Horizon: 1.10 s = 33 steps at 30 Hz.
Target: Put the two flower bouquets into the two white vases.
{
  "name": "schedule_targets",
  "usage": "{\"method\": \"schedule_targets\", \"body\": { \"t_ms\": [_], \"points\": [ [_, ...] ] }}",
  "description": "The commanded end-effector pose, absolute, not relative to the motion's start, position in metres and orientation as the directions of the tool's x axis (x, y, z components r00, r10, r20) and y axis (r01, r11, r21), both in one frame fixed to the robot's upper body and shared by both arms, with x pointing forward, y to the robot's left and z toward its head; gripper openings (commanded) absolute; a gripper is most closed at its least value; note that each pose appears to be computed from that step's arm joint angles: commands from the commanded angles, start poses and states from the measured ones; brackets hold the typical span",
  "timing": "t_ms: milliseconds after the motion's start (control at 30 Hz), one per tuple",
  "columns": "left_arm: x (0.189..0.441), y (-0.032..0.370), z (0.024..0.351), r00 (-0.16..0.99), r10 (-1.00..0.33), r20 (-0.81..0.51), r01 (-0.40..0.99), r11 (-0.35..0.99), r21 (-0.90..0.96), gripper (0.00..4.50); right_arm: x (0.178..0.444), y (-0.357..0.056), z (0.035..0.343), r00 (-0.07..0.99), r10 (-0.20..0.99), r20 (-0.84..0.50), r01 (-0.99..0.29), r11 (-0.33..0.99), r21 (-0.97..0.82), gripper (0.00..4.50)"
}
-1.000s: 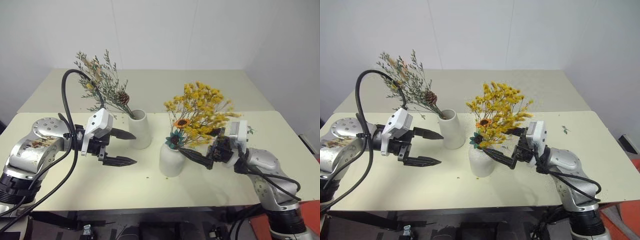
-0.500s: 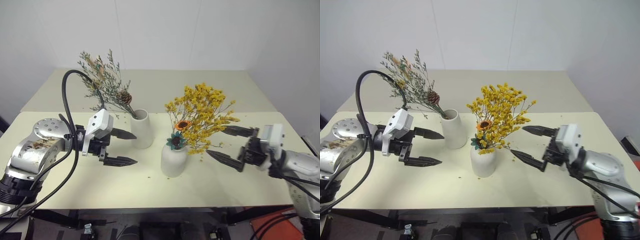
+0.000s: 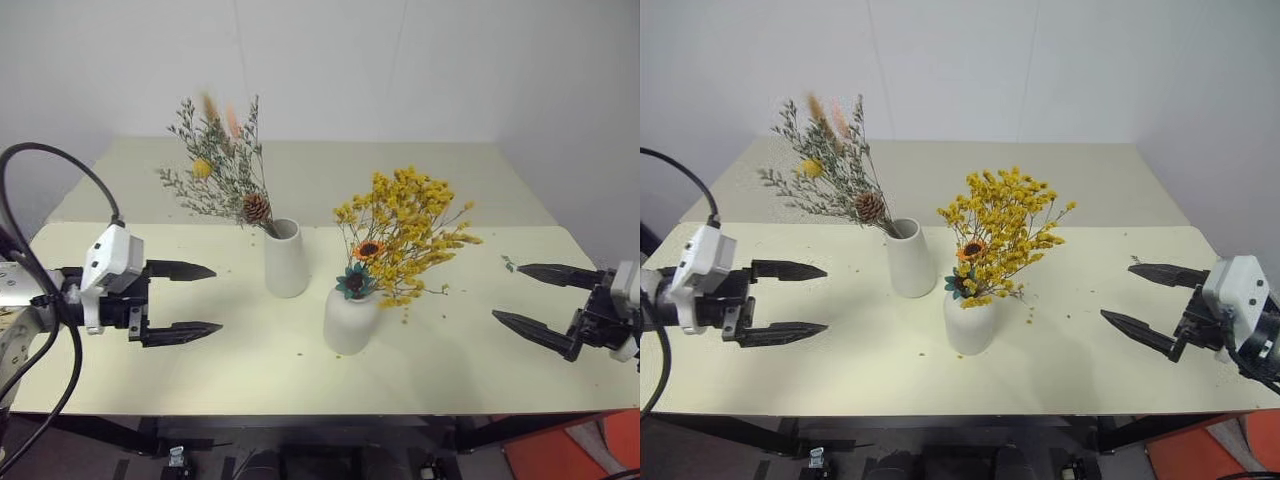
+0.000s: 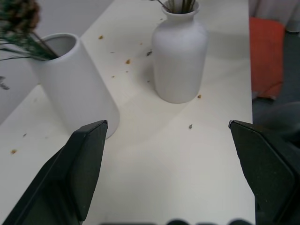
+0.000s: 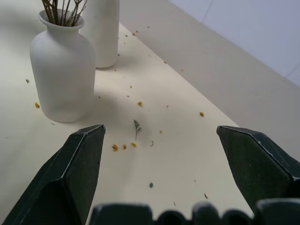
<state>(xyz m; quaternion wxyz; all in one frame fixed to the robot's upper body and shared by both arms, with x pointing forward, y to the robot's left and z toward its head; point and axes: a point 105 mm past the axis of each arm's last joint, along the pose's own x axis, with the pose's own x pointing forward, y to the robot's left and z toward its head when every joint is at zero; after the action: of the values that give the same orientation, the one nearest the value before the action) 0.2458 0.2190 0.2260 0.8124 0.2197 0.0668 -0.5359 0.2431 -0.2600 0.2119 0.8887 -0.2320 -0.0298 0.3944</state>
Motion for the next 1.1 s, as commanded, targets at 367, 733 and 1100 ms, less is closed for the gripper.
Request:
{"method": "schedule_targets", "body": {
  "t_ms": [367,733,1100],
  "points": [
    [0.243,0.245,0.234,0.511,-0.787,-0.347,0.85,0.401,0.341,4.5,0.233,-0.272,0.234,0.697,0.701,-0.148,-0.669,0.562,-0.487,4.47],
    [0.247,0.245,0.232,0.514,-0.788,-0.338,0.848,0.407,0.34,4.5,0.231,-0.273,0.232,0.698,0.697,-0.164,-0.674,0.562,-0.48,4.47],
    [0.251,0.242,0.235,0.504,-0.796,-0.336,0.852,0.394,0.344,4.5,0.225,-0.274,0.227,0.701,0.691,-0.176,-0.677,0.568,-0.467,4.47]
  ]
}}
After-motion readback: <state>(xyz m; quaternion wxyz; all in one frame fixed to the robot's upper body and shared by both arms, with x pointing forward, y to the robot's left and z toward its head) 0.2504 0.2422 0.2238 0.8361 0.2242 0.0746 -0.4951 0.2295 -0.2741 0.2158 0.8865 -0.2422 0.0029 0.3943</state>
